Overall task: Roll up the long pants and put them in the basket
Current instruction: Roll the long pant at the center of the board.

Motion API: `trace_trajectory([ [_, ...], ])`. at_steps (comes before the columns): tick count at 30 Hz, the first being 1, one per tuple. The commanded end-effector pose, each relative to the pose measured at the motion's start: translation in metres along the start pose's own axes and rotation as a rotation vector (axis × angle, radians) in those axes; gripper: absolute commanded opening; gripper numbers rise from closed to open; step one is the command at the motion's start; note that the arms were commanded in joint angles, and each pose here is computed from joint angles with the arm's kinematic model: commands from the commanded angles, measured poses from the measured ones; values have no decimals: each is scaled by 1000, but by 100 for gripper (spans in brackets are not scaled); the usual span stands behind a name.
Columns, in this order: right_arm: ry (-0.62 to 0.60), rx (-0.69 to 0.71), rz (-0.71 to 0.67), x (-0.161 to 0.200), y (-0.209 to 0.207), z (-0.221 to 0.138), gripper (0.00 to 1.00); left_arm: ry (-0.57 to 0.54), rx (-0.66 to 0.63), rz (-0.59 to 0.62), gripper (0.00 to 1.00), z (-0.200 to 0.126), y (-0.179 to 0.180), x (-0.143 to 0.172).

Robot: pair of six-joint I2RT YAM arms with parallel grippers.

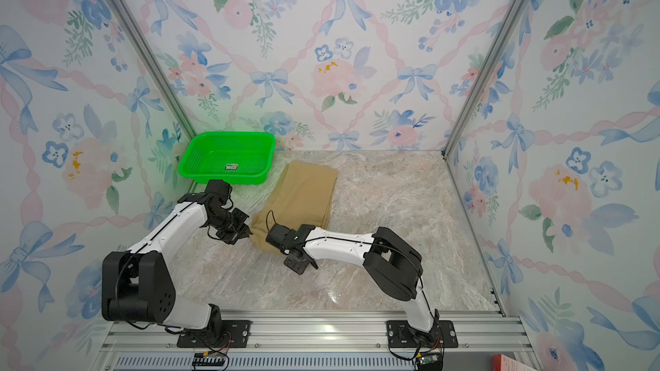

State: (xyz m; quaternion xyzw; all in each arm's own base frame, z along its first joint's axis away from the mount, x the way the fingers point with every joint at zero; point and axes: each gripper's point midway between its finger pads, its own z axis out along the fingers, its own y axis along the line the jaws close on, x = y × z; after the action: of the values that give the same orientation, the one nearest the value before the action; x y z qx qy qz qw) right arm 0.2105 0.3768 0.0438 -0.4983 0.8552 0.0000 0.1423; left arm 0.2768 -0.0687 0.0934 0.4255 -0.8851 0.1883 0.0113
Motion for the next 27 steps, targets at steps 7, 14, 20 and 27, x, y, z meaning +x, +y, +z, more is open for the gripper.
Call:
trace_trajectory([
  [7, 5, -538, 170, -26, 32, -50, 0, -10, -66, -31, 28, -4, 36, -24],
  [14, 99, -770, 317, -29, 13, -32, 0, -2, -75, 15, 55, -14, 15, -48],
  [20, 121, -873, 465, -34, -9, -8, 0, -45, -28, 31, 82, -41, -5, -52],
  [27, 113, -931, 589, -31, -43, 6, 0, 11, 149, 56, 97, -44, 2, -4],
])
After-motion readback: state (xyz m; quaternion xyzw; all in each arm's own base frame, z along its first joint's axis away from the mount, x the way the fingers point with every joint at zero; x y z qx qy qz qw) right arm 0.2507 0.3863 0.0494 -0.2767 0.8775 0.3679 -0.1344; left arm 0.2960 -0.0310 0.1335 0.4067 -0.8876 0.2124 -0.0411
